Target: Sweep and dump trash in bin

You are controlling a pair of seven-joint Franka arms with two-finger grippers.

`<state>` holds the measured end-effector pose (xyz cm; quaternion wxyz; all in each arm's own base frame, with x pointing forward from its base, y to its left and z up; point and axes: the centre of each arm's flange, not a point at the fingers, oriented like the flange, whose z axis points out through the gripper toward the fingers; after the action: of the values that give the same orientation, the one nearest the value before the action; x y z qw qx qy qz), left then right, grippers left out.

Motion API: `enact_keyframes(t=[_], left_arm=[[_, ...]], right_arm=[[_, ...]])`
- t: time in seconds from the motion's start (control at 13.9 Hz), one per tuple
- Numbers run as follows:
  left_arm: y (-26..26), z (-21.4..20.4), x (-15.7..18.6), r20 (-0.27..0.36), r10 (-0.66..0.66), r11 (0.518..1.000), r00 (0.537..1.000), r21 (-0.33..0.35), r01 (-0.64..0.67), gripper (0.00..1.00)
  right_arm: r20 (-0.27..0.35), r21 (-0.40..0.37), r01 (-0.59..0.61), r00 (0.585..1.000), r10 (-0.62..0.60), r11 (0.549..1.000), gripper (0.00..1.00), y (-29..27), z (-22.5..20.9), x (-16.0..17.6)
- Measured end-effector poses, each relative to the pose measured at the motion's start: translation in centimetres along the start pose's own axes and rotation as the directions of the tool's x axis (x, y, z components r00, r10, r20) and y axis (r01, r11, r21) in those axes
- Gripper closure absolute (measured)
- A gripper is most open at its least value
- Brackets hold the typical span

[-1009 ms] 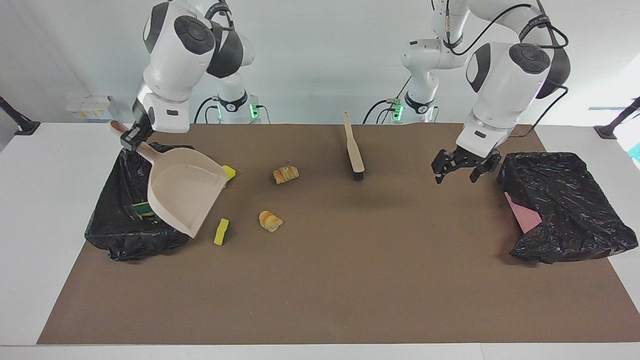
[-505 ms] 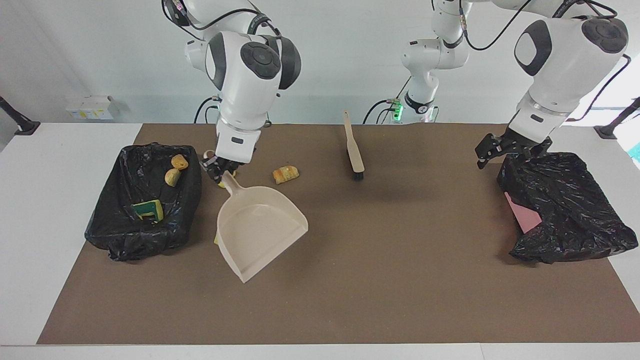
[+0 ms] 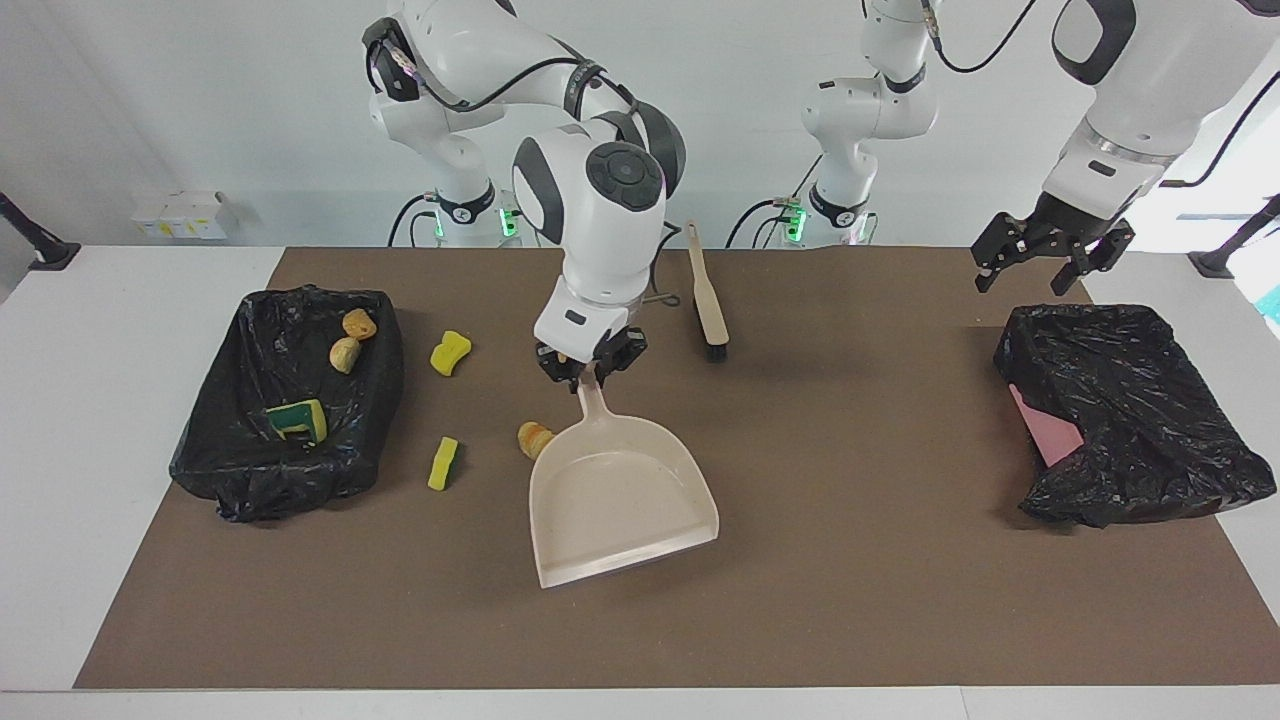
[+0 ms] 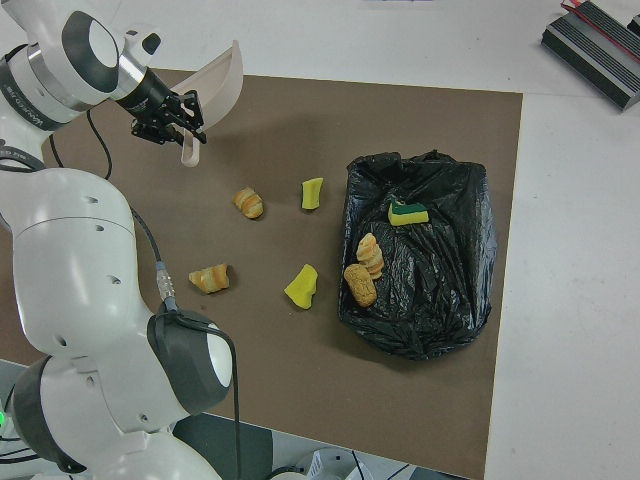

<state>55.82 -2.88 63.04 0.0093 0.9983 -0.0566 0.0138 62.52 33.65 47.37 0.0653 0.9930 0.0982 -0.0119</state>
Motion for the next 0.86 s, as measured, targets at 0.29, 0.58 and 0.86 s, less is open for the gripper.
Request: enact_keyframes(t=[0.29,0.58,0.86], left_arm=[[-0.2,0.5,-0.5,0.037,0.005,1.0,0.999,-0.003,-0.004,0.0],[0.1,1.4,-2.3,0.085,0.009,1.0,0.996,-0.007,-0.009,0.0],[0.4,1.8,-3.4,0.1,0.017,1.0,0.995,-0.01,-0.016,0.0]], right_arm=[[-0.006,0.09,-0.173,0.985,0.174,0.981,0.67,-7.4,4.3,0.4],[0.006,0.136,-0.218,0.976,0.219,0.967,0.67,-11.8,7.7,0.3],[0.048,0.197,-0.236,0.972,0.231,0.952,0.67,-13.4,9.2,0.4]])
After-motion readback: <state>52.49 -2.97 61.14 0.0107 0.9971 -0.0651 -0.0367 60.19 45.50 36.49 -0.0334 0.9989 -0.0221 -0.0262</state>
